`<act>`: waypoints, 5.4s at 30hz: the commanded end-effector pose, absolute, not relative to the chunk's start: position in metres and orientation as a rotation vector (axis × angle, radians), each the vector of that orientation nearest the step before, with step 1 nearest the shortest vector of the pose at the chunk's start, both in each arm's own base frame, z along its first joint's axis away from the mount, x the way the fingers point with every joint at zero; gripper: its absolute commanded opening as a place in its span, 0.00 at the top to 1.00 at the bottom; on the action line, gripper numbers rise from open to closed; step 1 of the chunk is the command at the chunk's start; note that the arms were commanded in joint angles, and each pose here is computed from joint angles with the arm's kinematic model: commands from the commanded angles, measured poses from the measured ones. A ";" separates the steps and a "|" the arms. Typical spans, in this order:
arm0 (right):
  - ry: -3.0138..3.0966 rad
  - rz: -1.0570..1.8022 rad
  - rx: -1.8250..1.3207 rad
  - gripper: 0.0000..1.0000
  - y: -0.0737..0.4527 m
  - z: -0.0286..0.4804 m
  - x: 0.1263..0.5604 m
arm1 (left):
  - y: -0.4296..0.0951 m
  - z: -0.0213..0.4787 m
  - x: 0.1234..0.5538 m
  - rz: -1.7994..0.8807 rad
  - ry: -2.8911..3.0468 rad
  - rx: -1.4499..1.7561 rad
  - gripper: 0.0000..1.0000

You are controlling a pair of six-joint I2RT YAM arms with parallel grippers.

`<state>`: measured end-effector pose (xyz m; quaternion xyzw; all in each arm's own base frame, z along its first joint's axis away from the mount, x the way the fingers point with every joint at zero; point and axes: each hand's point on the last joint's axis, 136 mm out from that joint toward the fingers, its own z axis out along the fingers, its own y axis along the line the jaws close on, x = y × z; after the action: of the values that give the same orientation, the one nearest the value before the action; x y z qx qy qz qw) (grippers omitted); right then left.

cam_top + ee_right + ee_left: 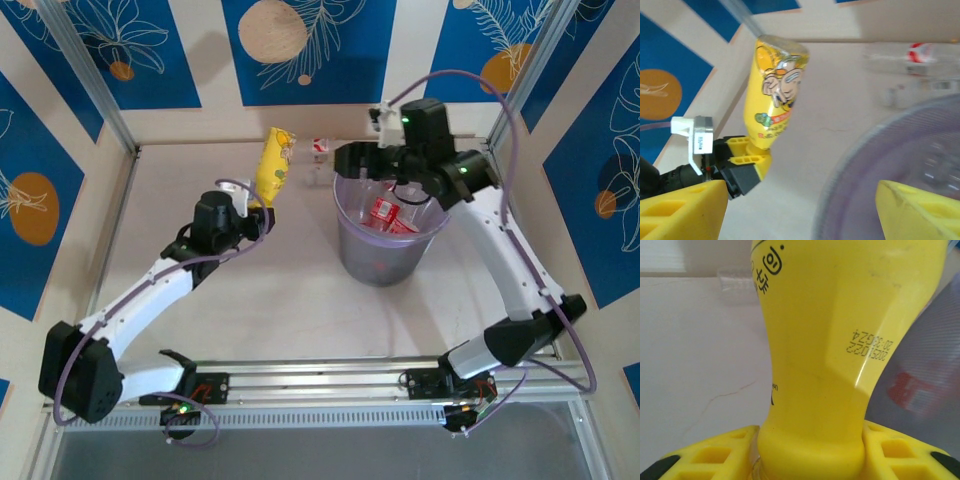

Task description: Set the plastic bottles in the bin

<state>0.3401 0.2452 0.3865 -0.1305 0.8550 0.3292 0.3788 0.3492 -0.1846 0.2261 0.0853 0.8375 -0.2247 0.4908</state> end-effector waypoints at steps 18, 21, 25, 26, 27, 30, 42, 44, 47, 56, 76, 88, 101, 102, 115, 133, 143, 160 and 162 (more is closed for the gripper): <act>2.210 1.070 -0.518 0.13 0.373 0.361 0.375 | -0.220 0.277 0.306 -0.960 1.799 0.304 1.00; 2.212 1.092 -0.520 0.16 0.377 0.359 0.377 | -0.222 0.278 0.307 -0.970 1.801 0.313 1.00; 2.214 1.126 -0.513 0.22 0.379 0.356 0.383 | -0.226 0.277 0.304 -0.984 1.790 0.344 1.00; 2.217 1.133 -0.509 0.24 0.379 0.355 0.384 | -0.227 0.277 0.303 -0.990 1.783 0.355 1.00; 2.217 1.140 -0.505 0.27 0.378 0.355 0.385 | -0.227 0.276 0.304 -0.991 1.783 0.360 1.00; 2.215 1.147 -0.500 0.37 0.378 0.355 0.387 | -0.228 0.273 0.305 -0.983 1.792 0.365 1.00; 2.202 1.136 -0.495 0.52 0.374 0.359 0.391 | -0.229 0.267 0.303 -0.984 1.793 0.384 0.71; 2.192 1.124 -0.498 0.53 0.373 0.363 0.390 | -0.228 0.266 0.301 -0.983 1.789 0.389 0.49; 2.171 1.101 -0.495 0.53 0.367 0.372 0.393 | -0.228 0.266 0.299 -0.980 1.786 0.406 0.12; 2.060 0.970 -0.470 0.54 0.328 0.423 0.402 | -0.226 0.250 0.297 -0.932 1.850 0.441 0.00; 2.148 0.638 -0.092 0.58 0.134 0.415 0.372 | -0.214 0.182 0.333 -0.750 2.114 0.302 0.00; 2.332 0.607 -0.068 0.59 0.133 0.346 0.369 | -0.229 0.167 0.347 -0.800 2.158 0.313 0.00; 2.555 0.586 -0.094 0.59 0.159 0.269 0.363 | -0.230 0.162 0.347 -0.795 2.177 0.321 0.00; 2.569 0.583 -0.087 0.59 0.159 0.263 0.362 | -0.229 0.162 0.348 -0.791 2.180 0.323 0.00; 2.734 0.536 -0.043 0.58 0.161 0.194 0.362 | -0.231 0.161 0.349 -0.793 2.181 0.330 0.00; 2.645 0.528 -0.110 0.23 0.163 0.237 0.366 | -0.237 0.165 0.357 -0.780 2.177 0.388 0.00; 2.574 0.518 -0.143 0.19 0.160 0.269 0.361 | -0.246 0.171 0.378 -0.716 2.181 0.504 0.00; 2.368 0.683 -0.092 0.16 0.146 0.334 0.332 | -0.274 0.156 0.486 -0.737 2.171 0.593 0.00; 2.351 0.711 -0.069 0.17 0.142 0.337 0.326 | -0.280 0.150 0.503 -0.789 2.169 0.540 0.00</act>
<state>0.3367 0.1395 0.3308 -0.0331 0.9106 0.2383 0.3359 0.4841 -0.2752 0.1501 0.2270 0.8550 -0.2756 0.3763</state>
